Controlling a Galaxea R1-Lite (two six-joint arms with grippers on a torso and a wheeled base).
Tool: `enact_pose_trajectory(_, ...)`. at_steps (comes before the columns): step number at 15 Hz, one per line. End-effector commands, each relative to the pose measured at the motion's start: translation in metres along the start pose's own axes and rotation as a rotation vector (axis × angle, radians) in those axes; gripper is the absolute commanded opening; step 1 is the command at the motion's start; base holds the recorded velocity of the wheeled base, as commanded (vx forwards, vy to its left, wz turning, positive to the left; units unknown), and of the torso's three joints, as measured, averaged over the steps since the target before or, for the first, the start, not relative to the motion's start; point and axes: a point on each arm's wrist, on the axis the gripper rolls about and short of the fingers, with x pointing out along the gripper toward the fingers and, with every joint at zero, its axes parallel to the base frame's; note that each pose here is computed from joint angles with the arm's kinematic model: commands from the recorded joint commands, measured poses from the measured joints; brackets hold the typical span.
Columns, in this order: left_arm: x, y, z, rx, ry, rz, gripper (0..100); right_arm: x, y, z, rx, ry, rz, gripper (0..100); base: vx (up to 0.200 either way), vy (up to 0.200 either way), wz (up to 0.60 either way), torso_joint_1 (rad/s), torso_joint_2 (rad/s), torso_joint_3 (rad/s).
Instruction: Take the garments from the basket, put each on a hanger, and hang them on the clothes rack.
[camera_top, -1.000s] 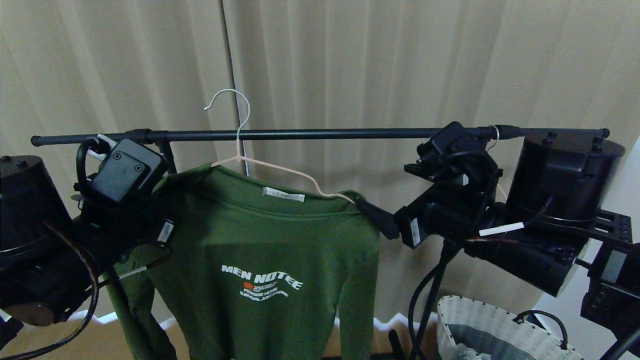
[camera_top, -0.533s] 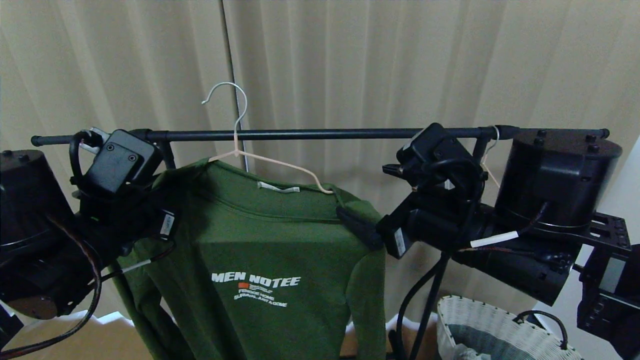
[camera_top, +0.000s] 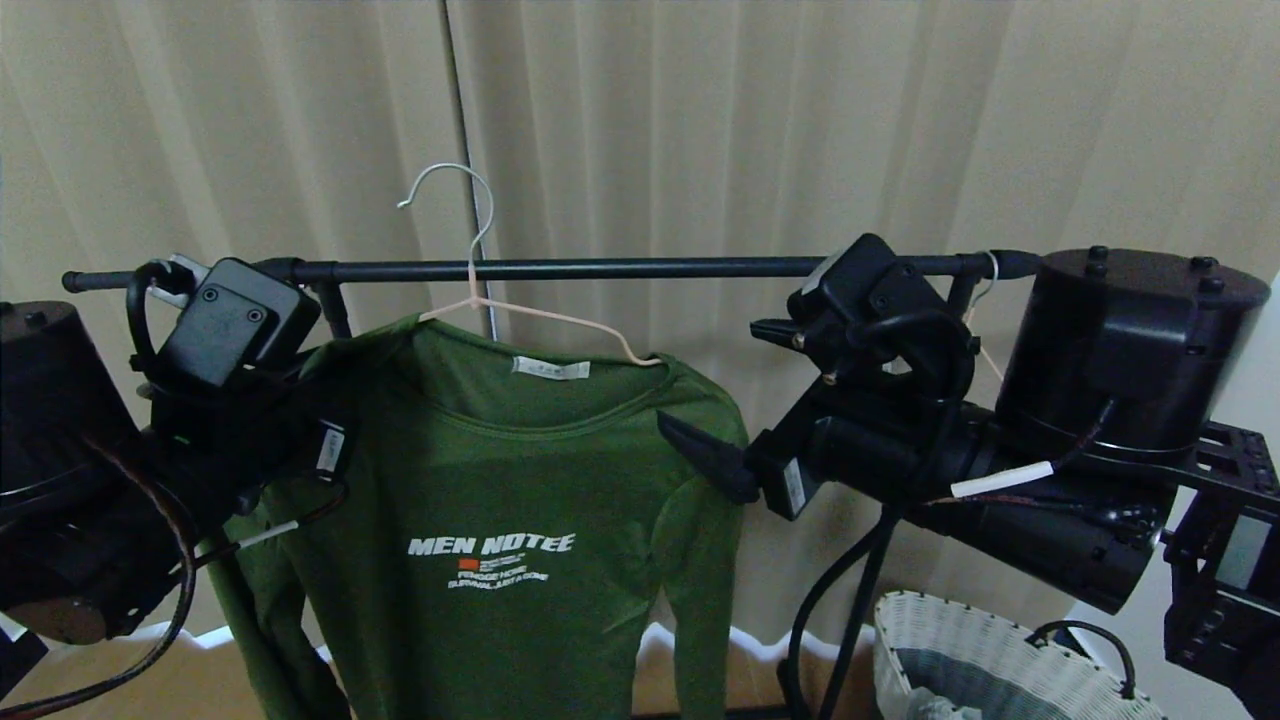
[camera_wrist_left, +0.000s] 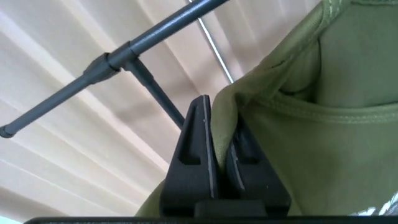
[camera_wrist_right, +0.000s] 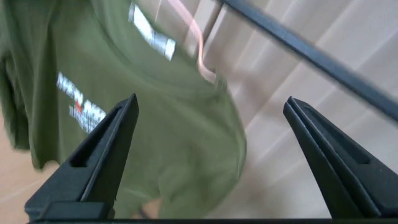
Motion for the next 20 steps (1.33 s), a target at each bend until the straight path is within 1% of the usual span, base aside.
enact_pose_trajectory(1,-0.008,-0.005,0.003,-0.004,-0.024,-0.027,0,0.014,0.002,0.0,-0.013,-0.003,0.001,100,0.0,0.0,0.0,0.0,0.0,0.0)
enact_pose_trajectory(3,-0.018,-0.008,0.003,0.002,-0.038,-0.051,0,0.026,0.003,0.002,-0.019,-0.003,-0.002,100,0.0,0.0,0.0,0.0,0.0,0.0)
enact_pose_trajectory(6,-0.027,-0.012,0.004,0.004,-0.059,-0.082,0,0.046,0.006,-0.004,-0.057,0.016,-0.01,100,0.0,0.0,0.0,0.0,0.0,0.0)
enact_pose_trajectory(8,-0.03,-0.013,0.005,0.002,-0.07,-0.089,0,0.055,0.006,-0.003,-0.061,0.012,-0.013,100,0.0,0.0,0.0,0.0,0.0,0.0)
enact_pose_trajectory(10,-0.032,-0.014,0.003,0.006,-0.066,-0.097,0,0.062,0.007,-0.002,-0.064,0.009,-0.016,100,0.0,0.0,0.0,0.0,0.0,0.0)
enact_pose_trajectory(13,-0.037,-0.014,-0.003,0.011,-0.056,-0.104,0,0.064,0.007,-0.002,-0.091,0.006,-0.015,100,0.0,0.0,0.0,0.0,0.0,0.0)
enact_pose_trajectory(14,-0.039,-0.014,-0.002,0.011,-0.065,-0.107,0,0.064,0.007,-0.002,-0.091,0.008,-0.015,0,0.0,0.0,0.0,0.0,0.0,0.0)
enact_pose_trajectory(17,-0.041,-0.018,0.001,0.01,-0.079,-0.128,0,0.063,0.008,-0.002,-0.091,0.007,-0.015,0,0.0,0.0,0.0,0.0,0.0,0.0)
enact_pose_trajectory(20,-0.041,-0.021,0.0,0.015,-0.074,-0.139,0,0.063,0.008,-0.002,-0.091,0.007,-0.015,0,0.0,0.0,0.0,0.0,0.0,0.0)
